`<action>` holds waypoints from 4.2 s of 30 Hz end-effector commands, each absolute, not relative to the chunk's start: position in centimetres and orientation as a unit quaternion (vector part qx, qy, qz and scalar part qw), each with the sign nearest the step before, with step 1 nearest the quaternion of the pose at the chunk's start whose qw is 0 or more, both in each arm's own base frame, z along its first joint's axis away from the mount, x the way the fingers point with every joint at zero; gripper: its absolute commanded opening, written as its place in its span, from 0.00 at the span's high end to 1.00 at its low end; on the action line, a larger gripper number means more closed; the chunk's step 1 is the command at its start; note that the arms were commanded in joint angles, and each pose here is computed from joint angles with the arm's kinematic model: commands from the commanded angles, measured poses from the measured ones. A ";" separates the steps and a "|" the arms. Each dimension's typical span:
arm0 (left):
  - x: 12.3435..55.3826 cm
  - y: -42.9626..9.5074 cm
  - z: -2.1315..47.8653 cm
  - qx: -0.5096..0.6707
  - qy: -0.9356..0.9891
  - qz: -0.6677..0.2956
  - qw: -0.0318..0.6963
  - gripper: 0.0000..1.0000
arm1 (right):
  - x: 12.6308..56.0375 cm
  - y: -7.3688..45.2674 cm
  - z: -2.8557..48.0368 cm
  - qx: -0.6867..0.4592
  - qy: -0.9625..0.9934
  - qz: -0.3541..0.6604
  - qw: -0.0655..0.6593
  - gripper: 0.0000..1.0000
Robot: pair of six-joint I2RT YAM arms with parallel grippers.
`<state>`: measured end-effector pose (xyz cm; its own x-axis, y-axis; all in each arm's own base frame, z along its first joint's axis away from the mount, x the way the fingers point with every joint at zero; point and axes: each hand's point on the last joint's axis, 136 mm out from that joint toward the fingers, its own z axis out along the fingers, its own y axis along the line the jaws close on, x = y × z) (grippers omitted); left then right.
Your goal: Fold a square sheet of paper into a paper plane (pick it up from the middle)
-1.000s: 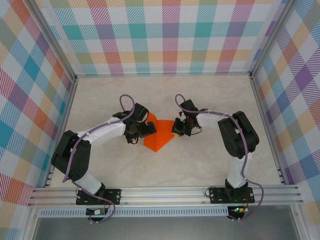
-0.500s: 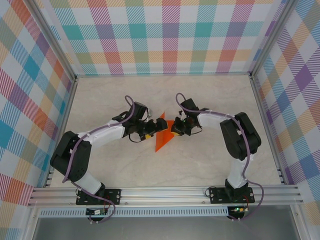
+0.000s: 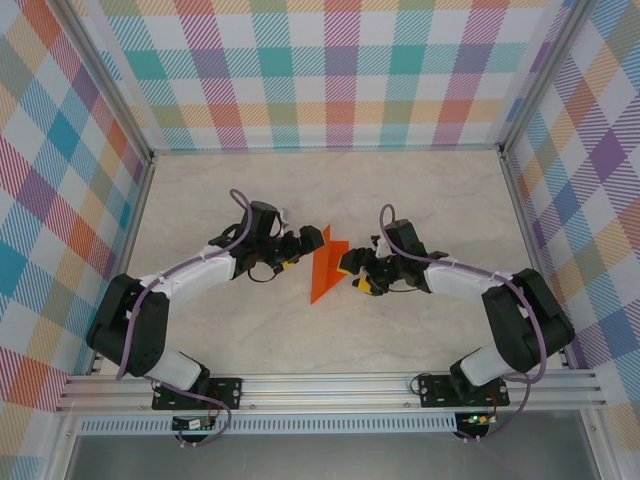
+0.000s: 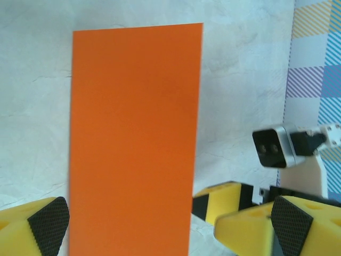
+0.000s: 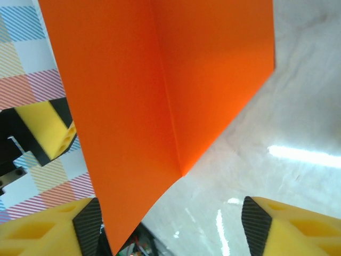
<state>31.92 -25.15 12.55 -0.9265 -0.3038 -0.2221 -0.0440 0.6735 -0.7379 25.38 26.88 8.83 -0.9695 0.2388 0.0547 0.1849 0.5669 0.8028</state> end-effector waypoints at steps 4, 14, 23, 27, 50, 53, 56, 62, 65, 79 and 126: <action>33.0 -22.9 12.3 -0.145 0.894 -0.379 0.192 0.02 | 24.2 29.5 11.8 0.083 0.878 0.468 0.053 0.22; 32.8 -21.7 11.7 -0.161 0.895 -0.369 0.191 0.02 | 23.8 32.2 10.1 0.070 0.898 0.431 0.052 0.52; 32.8 -22.2 11.6 -0.150 0.895 -0.378 0.181 0.02 | 23.9 30.7 8.1 0.107 0.916 0.383 0.051 0.91; 32.5 -23.3 11.6 -0.133 0.890 -0.403 0.168 0.03 | 23.5 30.1 8.1 0.093 0.923 0.369 0.051 1.00; 29.3 -29.8 8.2 -0.036 0.877 -0.470 0.091 0.41 | 22.6 27.0 8.1 0.044 0.928 0.371 0.004 0.83; 29.3 -29.9 7.3 -0.038 0.881 -0.464 0.085 0.42 | 22.4 26.5 7.7 0.068 0.928 0.366 0.003 0.82; 29.3 -29.9 6.5 -0.040 0.883 -0.461 0.080 0.43 | 22.0 26.3 7.4 0.083 0.927 0.365 -0.007 0.81; 29.5 -29.9 5.7 -0.045 0.887 -0.453 0.077 0.43 | 21.6 26.0 6.5 0.097 0.929 0.357 -0.019 0.83; 29.5 -29.9 5.3 -0.046 0.889 -0.449 0.073 0.44 | 21.8 25.8 6.3 0.106 0.930 0.350 -0.018 0.88; 29.4 -29.7 4.3 -0.045 0.902 -0.425 0.061 0.44 | 23.5 26.3 4.0 0.153 0.941 0.297 -0.054 0.96; 30.6 -29.1 2.9 -0.057 0.925 -0.371 0.066 0.73 | 23.7 28.1 6.7 0.131 0.935 0.325 -0.052 0.85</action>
<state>31.07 -28.58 2.71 -0.9799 -0.1828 -0.0794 -0.0750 0.7071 -0.7031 23.32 28.18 6.71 -0.9538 0.2135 0.2112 0.2996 0.7257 0.6194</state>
